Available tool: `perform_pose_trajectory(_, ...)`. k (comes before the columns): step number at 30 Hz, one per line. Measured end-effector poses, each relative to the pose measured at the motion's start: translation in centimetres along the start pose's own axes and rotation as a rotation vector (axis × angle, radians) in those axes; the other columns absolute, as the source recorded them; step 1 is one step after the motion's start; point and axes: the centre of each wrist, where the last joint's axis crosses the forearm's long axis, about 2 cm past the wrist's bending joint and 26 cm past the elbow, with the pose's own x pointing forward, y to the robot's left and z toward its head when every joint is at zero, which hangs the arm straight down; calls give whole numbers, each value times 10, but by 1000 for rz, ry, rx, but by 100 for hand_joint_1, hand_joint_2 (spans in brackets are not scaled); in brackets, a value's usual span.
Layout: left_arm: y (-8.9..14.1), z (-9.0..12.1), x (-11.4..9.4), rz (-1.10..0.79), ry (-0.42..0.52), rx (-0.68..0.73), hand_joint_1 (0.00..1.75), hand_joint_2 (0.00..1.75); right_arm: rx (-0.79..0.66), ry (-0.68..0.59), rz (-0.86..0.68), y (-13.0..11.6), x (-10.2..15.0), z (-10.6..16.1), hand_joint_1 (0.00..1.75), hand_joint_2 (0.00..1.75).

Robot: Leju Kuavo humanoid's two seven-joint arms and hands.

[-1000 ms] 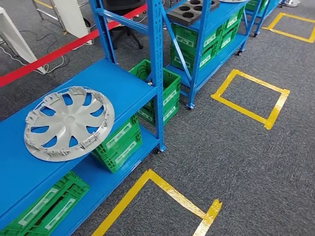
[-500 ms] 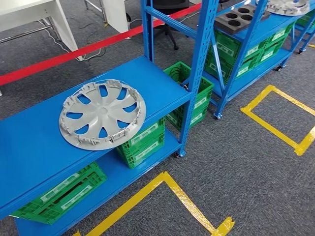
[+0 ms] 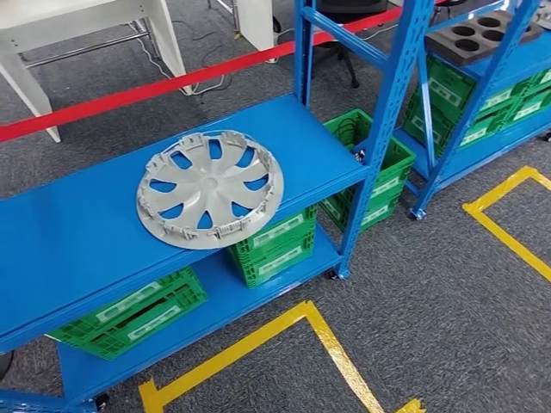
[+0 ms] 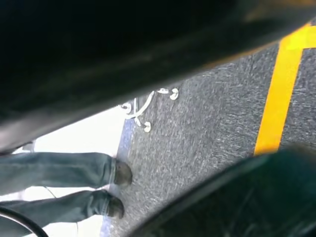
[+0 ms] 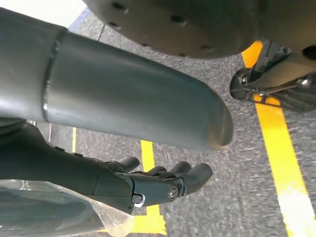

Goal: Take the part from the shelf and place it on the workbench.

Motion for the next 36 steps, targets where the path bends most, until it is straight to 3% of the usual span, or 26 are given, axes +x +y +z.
perform_pose_trajectory(34,1,-1,-2,42,10,-20,0,0,0,14,-27,1,2,0,0,0)
perform_pose_trajectory(36,-1,0,-3,61,17,-34,0,87,2,30,-36,1,2,0,0,0)
